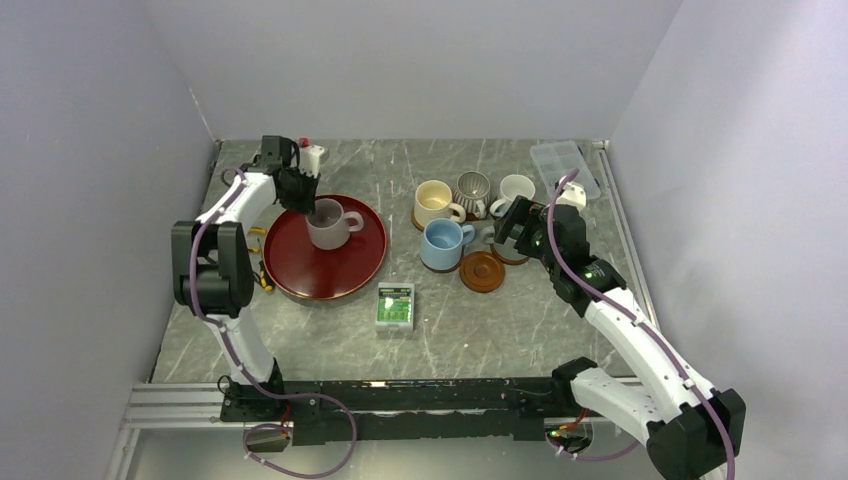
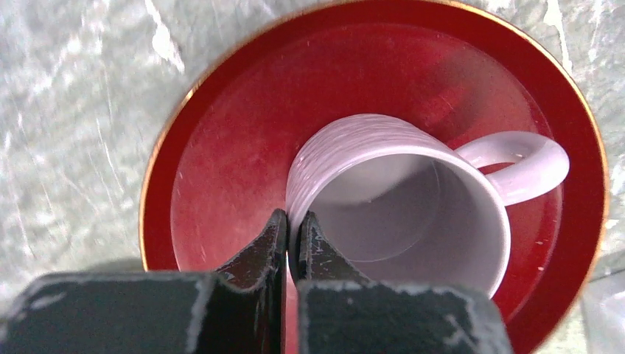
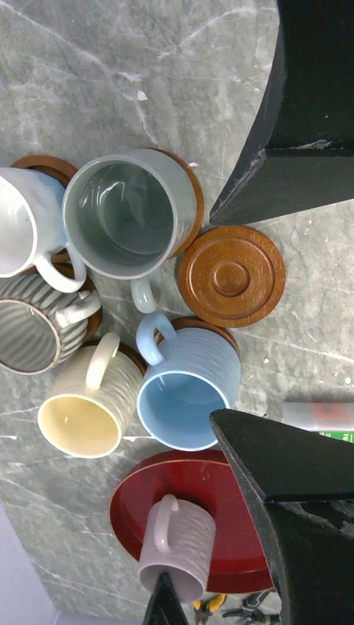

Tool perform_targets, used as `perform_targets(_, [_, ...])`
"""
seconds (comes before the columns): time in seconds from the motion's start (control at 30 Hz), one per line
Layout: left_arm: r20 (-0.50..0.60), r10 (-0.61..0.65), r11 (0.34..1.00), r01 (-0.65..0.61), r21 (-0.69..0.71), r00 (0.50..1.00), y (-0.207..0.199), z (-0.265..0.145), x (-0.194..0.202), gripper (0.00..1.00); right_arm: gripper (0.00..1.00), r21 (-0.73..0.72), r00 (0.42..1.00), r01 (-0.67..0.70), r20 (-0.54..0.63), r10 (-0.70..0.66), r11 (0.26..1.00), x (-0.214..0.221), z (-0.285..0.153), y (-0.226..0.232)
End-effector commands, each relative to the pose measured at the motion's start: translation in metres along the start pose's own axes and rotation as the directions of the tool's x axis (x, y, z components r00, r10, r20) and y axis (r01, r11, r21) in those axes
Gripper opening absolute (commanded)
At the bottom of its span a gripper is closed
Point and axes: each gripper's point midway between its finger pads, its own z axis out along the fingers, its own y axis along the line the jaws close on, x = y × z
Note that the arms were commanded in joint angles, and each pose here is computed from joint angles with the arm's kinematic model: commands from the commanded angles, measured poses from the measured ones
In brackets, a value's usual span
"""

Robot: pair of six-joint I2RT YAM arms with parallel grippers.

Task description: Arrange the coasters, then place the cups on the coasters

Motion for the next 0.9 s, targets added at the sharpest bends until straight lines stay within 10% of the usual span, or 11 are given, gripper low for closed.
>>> perform_targets(0.0, [0.141,-0.222,0.968,0.236,-0.091,0.965,-0.003,-0.044,-0.028,0.03,1.00,-0.016,1.000,-0.016,0.017,0.017,1.000,-0.004,-0.003,0.003])
perform_targets(0.63, [0.101,-0.618,0.730,0.618,-0.291,0.779,-0.046,-0.059,0.048,0.04,1.00,-0.003,0.999,-0.034,-0.040,0.034,0.999,0.013,0.005,-0.001])
perform_targets(0.87, [0.049,-0.532,0.823,0.529,-0.204,0.846,-0.058,-0.068,0.034,0.44,1.00,-0.013,0.998,-0.035,-0.051,0.034,0.999,0.016,0.006,0.001])
